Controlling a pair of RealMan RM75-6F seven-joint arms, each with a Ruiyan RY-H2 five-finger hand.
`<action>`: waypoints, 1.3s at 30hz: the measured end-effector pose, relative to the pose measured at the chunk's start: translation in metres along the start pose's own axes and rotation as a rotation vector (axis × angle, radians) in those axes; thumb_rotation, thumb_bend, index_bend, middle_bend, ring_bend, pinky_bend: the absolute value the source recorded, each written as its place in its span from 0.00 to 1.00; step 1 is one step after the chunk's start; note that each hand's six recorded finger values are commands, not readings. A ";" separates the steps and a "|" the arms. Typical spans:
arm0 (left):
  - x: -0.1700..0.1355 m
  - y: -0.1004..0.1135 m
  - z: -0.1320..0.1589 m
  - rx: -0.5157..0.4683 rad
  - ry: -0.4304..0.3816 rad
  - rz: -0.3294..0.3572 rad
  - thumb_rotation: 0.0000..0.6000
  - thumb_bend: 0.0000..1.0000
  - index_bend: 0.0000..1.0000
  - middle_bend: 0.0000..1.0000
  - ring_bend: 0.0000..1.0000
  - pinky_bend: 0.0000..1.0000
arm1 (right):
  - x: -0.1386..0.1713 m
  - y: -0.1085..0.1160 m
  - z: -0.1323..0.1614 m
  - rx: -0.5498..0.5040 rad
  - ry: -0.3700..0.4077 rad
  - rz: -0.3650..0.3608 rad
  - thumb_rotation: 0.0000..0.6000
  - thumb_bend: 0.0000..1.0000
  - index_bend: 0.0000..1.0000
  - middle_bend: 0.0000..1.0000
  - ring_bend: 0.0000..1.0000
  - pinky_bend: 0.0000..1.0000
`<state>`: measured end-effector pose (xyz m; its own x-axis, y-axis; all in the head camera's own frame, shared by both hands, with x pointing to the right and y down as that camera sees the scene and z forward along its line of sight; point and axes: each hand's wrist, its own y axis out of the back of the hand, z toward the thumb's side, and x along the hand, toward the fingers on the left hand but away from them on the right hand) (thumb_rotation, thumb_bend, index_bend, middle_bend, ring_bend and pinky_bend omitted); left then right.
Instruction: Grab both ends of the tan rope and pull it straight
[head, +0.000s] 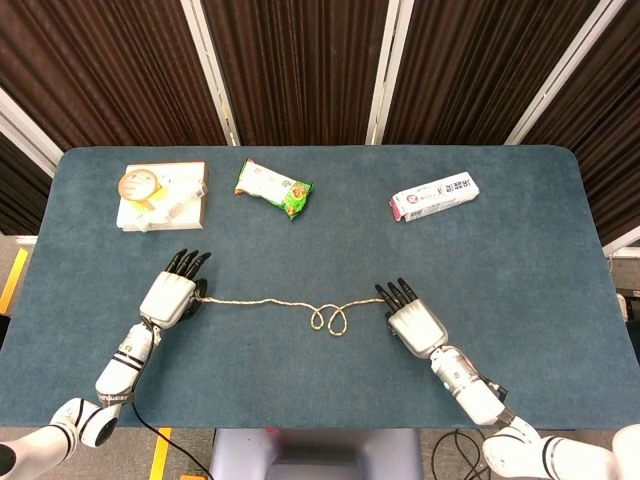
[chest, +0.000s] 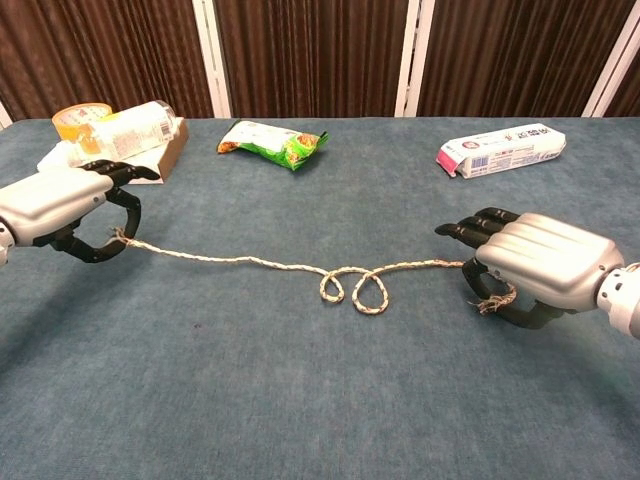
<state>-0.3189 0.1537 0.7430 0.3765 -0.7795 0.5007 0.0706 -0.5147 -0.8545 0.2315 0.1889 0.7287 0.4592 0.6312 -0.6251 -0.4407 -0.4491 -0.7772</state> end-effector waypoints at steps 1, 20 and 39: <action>0.000 0.000 0.000 0.001 0.000 0.001 1.00 0.45 0.63 0.06 0.00 0.04 | 0.000 0.000 0.000 0.001 0.000 0.000 1.00 0.45 0.65 0.00 0.00 0.00; -0.006 0.009 -0.018 0.031 0.033 0.012 1.00 0.46 0.63 0.05 0.00 0.04 | 0.011 0.009 -0.027 -0.039 -0.046 -0.030 1.00 0.65 0.78 0.10 0.00 0.00; -0.023 0.012 -0.063 0.088 0.120 -0.016 1.00 0.47 0.63 0.06 0.00 0.04 | 0.073 0.001 -0.165 -0.171 -0.321 -0.075 1.00 0.65 0.79 0.11 0.00 0.00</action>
<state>-0.3845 0.1429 0.7300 0.2618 -0.8110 0.5231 0.1589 -0.4984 -0.8522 0.3919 0.1305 0.6705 0.2084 0.8205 -0.5323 -0.2676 -0.4757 -0.8379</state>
